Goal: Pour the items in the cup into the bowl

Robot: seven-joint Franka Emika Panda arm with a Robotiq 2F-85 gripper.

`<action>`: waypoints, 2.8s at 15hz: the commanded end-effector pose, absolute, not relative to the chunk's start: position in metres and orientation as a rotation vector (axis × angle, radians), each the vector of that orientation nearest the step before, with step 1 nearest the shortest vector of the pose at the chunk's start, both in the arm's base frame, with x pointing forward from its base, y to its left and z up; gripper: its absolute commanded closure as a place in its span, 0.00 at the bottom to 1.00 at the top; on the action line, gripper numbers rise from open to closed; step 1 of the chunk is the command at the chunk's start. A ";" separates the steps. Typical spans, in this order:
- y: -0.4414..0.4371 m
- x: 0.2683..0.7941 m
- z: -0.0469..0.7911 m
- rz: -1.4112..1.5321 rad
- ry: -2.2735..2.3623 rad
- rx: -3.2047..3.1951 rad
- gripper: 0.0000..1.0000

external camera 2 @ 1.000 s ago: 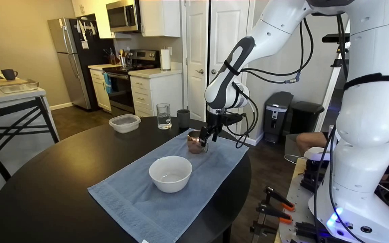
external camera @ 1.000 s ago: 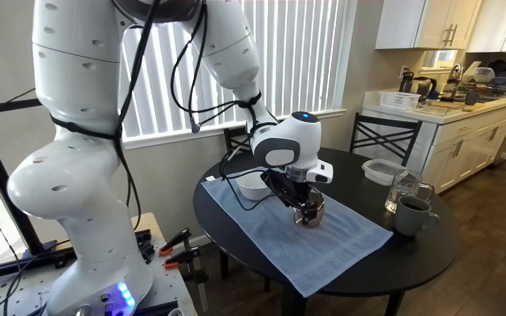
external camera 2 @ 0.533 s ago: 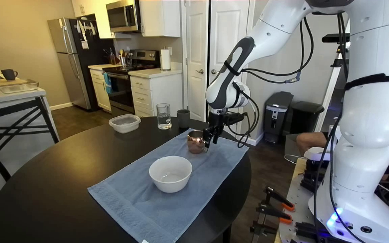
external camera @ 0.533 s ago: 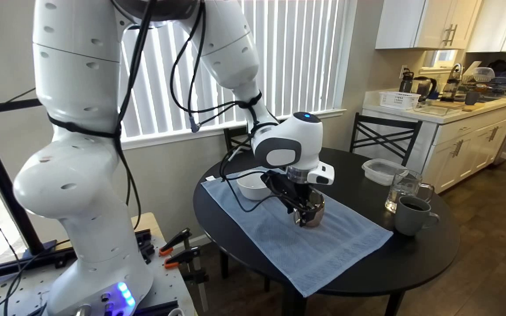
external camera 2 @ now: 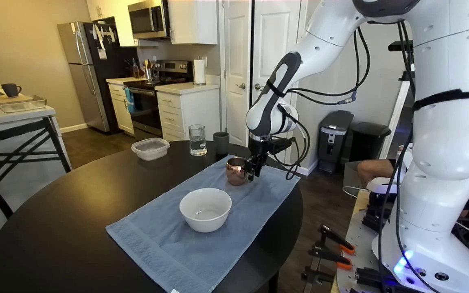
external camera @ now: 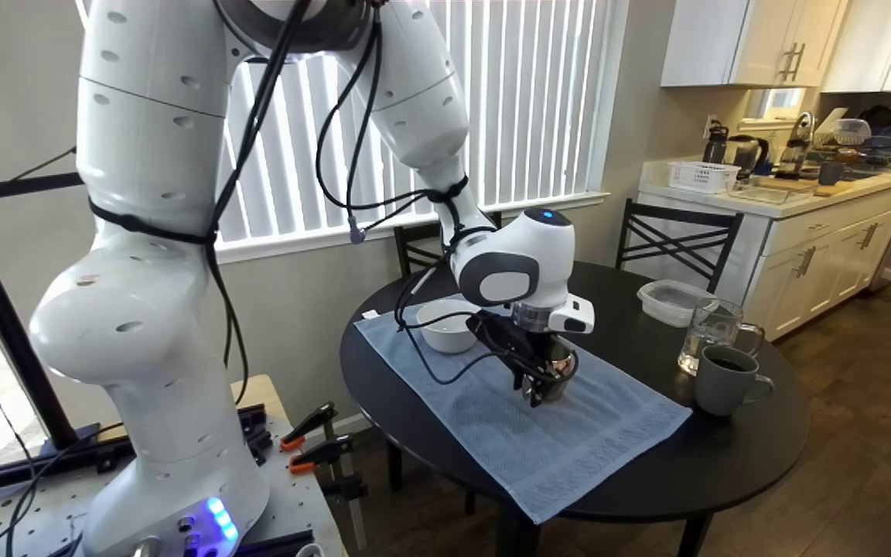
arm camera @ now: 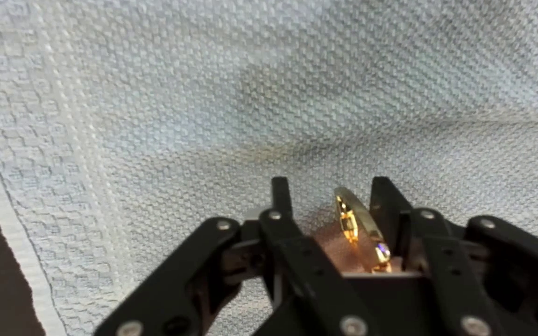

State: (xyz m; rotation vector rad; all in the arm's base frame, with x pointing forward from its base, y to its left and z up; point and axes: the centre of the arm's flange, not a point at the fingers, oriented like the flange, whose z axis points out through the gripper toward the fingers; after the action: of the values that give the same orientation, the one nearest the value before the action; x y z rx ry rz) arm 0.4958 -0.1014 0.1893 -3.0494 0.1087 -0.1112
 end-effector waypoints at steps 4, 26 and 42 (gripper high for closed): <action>-0.104 0.505 0.176 -0.108 0.009 -3.067 0.62; -0.095 0.503 0.263 -0.223 -0.358 -3.044 0.96; -0.060 0.484 0.290 -0.029 -0.953 -2.539 0.96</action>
State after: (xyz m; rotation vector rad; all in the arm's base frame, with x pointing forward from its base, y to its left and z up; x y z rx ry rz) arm 0.4910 -0.0583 0.2766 -2.6620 -0.8992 -0.0156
